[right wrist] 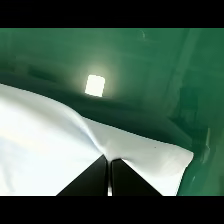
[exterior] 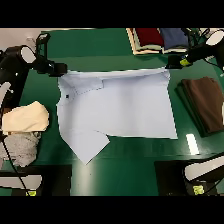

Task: Fold the shirts.

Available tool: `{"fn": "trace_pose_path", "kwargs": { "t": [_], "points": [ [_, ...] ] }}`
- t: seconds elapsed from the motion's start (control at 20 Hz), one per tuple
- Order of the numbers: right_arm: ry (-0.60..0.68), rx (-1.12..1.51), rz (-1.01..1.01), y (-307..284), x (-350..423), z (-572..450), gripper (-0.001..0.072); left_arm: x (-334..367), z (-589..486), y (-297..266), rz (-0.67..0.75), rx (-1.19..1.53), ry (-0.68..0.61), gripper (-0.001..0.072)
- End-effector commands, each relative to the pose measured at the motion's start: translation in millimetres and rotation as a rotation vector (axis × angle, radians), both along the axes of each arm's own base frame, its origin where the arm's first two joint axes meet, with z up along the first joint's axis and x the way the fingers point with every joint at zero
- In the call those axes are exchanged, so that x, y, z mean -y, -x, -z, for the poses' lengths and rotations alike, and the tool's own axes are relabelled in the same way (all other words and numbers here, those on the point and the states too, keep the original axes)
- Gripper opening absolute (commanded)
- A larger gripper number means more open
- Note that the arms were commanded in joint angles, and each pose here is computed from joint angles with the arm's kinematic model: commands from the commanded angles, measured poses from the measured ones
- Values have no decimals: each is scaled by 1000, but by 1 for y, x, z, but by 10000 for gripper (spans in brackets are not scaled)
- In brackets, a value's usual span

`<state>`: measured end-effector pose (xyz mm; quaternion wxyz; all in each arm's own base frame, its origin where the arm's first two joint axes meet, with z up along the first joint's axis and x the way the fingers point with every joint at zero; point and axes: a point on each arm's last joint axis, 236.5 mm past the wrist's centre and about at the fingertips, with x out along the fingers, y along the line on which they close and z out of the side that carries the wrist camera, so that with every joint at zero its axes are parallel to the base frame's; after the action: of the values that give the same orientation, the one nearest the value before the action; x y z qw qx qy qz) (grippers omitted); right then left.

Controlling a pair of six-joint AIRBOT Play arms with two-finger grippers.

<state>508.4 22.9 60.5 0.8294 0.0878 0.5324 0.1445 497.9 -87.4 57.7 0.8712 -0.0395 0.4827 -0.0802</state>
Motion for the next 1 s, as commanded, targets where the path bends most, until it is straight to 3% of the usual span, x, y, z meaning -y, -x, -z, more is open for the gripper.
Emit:
{"fn": "trace_pose_path", "kwargs": {
  "t": [0.0,0.5,0.55,0.6,0.65,0.95],
  "points": [
    [81,-95,-21,17,19,15,15,-10,30,24,26,-131,-27,22],
    [62,-258,-40,76,-6,82,27,-2,104,63,1,-269,30,25],
    [62,-265,-45,78,-6,79,231,-4,102,64,6,-275,17,197],
    [62,-266,-51,78,-7,74,415,-7,98,66,11,-283,1,515],
    [62,-265,-61,77,-7,65,417,-13,91,70,12,-295,-25,549],
    [73,-194,-78,108,-10,5,412,-31,57,142,-1,-334,-75,539]
  ]
}}
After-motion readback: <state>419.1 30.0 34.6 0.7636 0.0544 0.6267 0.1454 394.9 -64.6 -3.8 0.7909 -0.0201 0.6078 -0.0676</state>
